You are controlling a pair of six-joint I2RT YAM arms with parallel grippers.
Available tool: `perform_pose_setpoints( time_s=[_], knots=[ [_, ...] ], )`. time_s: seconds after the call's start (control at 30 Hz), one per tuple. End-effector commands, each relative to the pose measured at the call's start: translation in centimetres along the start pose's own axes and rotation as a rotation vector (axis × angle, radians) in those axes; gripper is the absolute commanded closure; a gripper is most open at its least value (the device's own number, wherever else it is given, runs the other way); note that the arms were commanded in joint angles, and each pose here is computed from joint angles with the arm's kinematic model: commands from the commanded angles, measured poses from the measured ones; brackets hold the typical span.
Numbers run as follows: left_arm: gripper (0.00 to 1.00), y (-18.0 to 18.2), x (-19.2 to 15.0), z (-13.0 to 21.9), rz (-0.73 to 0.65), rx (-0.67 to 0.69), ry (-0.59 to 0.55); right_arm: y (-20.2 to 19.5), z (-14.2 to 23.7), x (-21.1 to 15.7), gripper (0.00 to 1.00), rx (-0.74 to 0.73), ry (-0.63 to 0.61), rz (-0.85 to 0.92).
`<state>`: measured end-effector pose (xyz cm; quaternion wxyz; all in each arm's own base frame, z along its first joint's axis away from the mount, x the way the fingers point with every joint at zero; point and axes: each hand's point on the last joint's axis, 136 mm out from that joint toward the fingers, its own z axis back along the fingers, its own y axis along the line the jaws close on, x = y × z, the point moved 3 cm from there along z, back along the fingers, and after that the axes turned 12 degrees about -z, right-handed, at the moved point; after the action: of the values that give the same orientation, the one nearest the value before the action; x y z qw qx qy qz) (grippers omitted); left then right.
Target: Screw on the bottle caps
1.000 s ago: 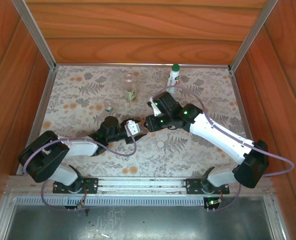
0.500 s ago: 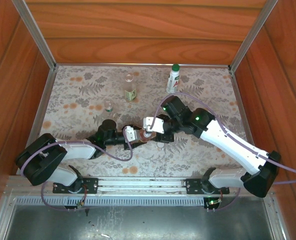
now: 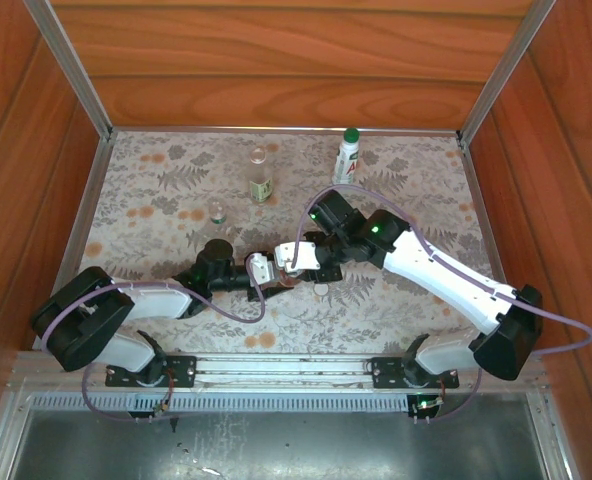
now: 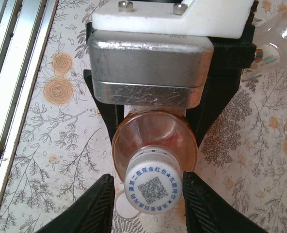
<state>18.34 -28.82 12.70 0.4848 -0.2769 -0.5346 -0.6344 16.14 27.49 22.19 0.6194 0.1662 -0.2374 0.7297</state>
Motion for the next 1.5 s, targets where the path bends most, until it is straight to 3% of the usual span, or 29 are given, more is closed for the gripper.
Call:
perform_pose_setpoints(
  time_s=[0.0, 0.37, 0.47, 0.6, 0.73, 0.83, 0.93, 1.03, 1.13, 1.3, 1.47],
  knots=[
    [0.38, 0.2, 1.1, -0.1, -0.019, -0.007, -0.044, 0.2, -0.3, 0.2, 0.58, 0.010, 0.008, 0.035],
    [0.38, 0.3, 1.4, 0.0, -0.021, 0.000, -0.049, -0.4, -0.7, -0.3, 0.71, -0.023, 0.043, 0.021],
    [0.38, 0.6, 1.4, 0.0, -0.025, 0.014, -0.043, -0.9, -0.7, -0.2, 0.76, -0.048, 0.045, -0.055],
    [0.38, 1.6, 1.2, -0.1, -0.042, 0.066, -0.016, -2.7, -0.7, -0.1, 0.88, -0.168, 0.023, -0.337],
    [0.39, 2.6, 1.0, -0.4, -0.066, 0.108, 0.012, -5.3, -0.7, -0.7, 0.94, -0.339, -0.025, -0.819],
    [0.38, 3.1, 1.0, -0.8, -0.079, 0.116, 0.018, -5.2, -1.1, -1.1, 1.00, -0.350, -0.058, -1.187],
    [0.38, 3.1, 0.9, -1.1, -0.081, 0.107, 0.016, -4.0, -1.9, -1.2, 1.00, -0.269, -0.043, -1.459],
    [0.38, 3.1, 0.9, -1.2, -0.080, 0.102, 0.015, -3.1, -2.3, -0.3, 0.98, -0.173, -0.032, -1.553],
    [0.38, 3.0, 0.8, -1.1, -0.079, 0.101, 0.018, -3.1, -1.6, -0.4, 0.89, -0.180, -0.010, -1.487],
    [0.38, 2.1, -0.2, -0.9, -0.072, 0.083, 0.039, -1.4, -0.7, -0.1, 0.45, -0.078, 0.000, -0.958],
    [0.39, 1.3, 0.1, -0.6, -0.074, 0.053, 0.016, -0.8, 1.1, -0.2, 0.39, -0.104, -0.018, -0.514]
  ],
)
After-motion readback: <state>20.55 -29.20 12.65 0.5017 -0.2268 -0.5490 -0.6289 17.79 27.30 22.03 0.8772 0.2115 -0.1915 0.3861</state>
